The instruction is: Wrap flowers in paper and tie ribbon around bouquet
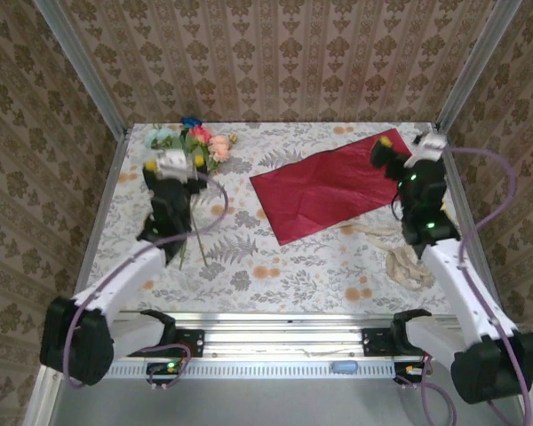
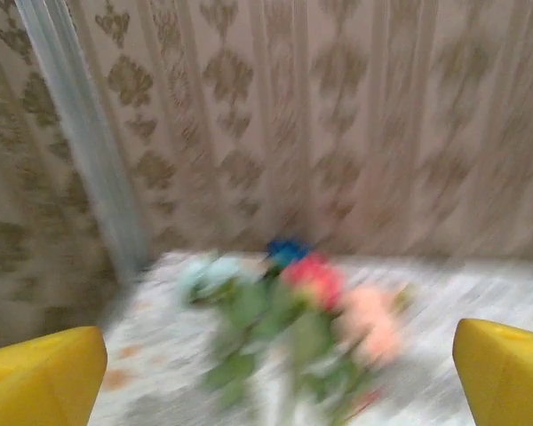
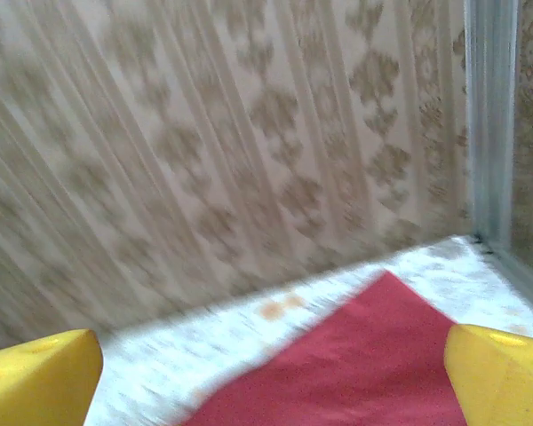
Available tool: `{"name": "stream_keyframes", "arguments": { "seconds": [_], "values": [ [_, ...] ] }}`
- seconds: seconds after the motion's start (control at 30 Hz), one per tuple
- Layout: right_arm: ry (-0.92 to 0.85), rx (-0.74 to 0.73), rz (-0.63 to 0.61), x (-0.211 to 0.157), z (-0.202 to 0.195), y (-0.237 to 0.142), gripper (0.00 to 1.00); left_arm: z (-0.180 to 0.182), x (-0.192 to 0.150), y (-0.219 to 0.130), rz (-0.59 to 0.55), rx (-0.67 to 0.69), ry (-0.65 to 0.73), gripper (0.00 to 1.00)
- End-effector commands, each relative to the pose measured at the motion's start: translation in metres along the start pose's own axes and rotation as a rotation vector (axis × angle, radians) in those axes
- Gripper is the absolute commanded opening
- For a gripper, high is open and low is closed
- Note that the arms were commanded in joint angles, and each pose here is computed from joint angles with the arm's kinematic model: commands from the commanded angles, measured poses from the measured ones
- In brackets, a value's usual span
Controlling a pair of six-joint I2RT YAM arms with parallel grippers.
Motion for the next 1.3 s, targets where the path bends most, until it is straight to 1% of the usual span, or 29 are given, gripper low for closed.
{"name": "stream_keyframes", "arguments": {
  "seconds": [0.0, 0.03, 0.07, 0.13, 0.17, 0.2, 0.3, 0.37, 0.47, 0.53, 0.63, 0.7, 0.8, 0.83, 0.93, 1.03, 1.13, 1.23, 1.27],
  "values": [
    [0.300, 0.088, 0.340, -0.060, 0.009, -0.011, 1.00, 0.016, -0.064, -0.002, 0.474, -0.013, -0.481, 1.00],
    [0.307, 0.147, 0.373, -0.066, 0.020, -0.007, 1.00, 0.009, -0.072, 0.004, 0.542, -0.065, -0.581, 1.00],
    [0.283, 0.148, 0.455, -0.076, 0.029, -0.007, 1.00, 0.001, -0.084, 0.007, 0.625, -0.070, -0.626, 0.95],
    [0.131, 0.066, 0.652, -0.104, 0.049, -0.012, 1.00, -0.016, -0.107, 0.003, 0.746, -0.044, -0.603, 0.87],
    [0.034, 0.083, 0.734, -0.120, 0.067, -0.014, 0.95, -0.028, -0.120, 0.000, 0.806, -0.055, -0.592, 0.80],
    [-0.044, 0.135, 0.807, -0.137, 0.090, -0.014, 0.90, -0.039, -0.135, -0.005, 0.869, -0.068, -0.599, 0.71],
    [-0.244, 0.183, 1.033, -0.198, 0.134, -0.016, 0.77, -0.059, -0.178, -0.020, 1.030, -0.068, -0.644, 0.45],
    [-0.349, 0.205, 1.126, -0.229, 0.156, -0.017, 0.69, -0.066, -0.199, -0.029, 1.083, -0.072, -0.657, 0.34],
    [-0.445, 0.234, 1.188, -0.266, 0.182, -0.012, 0.63, -0.070, -0.224, -0.043, 1.143, -0.040, -0.679, 0.24],
    [-0.474, 0.255, 1.205, -0.284, 0.198, -0.008, 0.62, -0.068, -0.232, -0.046, 1.163, -0.029, -0.705, 0.17],
    [-0.512, 0.287, 1.234, -0.310, 0.221, -0.003, 0.62, -0.062, -0.236, -0.050, 1.182, -0.008, -0.699, 0.16],
    [-0.552, 0.291, 1.237, -0.322, 0.235, -0.001, 0.66, -0.057, -0.236, -0.052, 1.188, -0.002, -0.698, 0.16],
    [-0.582, 0.289, 1.237, -0.337, 0.248, 0.005, 0.70, -0.048, -0.236, -0.060, 1.192, 0.015, -0.711, 0.16],
    [-0.581, 0.289, 1.243, -0.342, 0.250, 0.007, 0.71, -0.036, -0.233, -0.056, 1.173, 0.040, -0.736, 0.16],
    [-0.596, 0.272, 1.261, -0.355, 0.255, 0.015, 0.70, -0.021, -0.230, -0.060, 1.163, 0.064, -0.764, 0.15],
    [-0.603, 0.265, 1.262, -0.363, 0.260, 0.021, 0.67, -0.010, -0.226, -0.065, 1.156, 0.075, -0.778, 0.15],
    [-0.604, 0.270, 1.259, -0.367, 0.265, 0.026, 0.61, -0.003, -0.222, -0.071, 1.154, 0.080, -0.786, 0.15],
    [-0.613, 0.267, 1.267, -0.372, 0.266, 0.026, 0.52, 0.002, -0.219, -0.077, 1.152, 0.077, -0.796, 0.14],
    [-0.613, 0.266, 1.267, -0.372, 0.265, 0.026, 0.47, 0.003, -0.219, -0.079, 1.153, 0.079, -0.798, 0.14]
  ]
}}
Point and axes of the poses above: each hand's point on the last joint's axis, 136 mm out from that joint toward the fingers, its own y axis out along the fingers, its own z axis along the line the jaws close on, x = y × z, the point moved 3 cm from there along -y, back along the fingers, and after that the axes turned 14 degrees about -y, right-handed, at the moved point
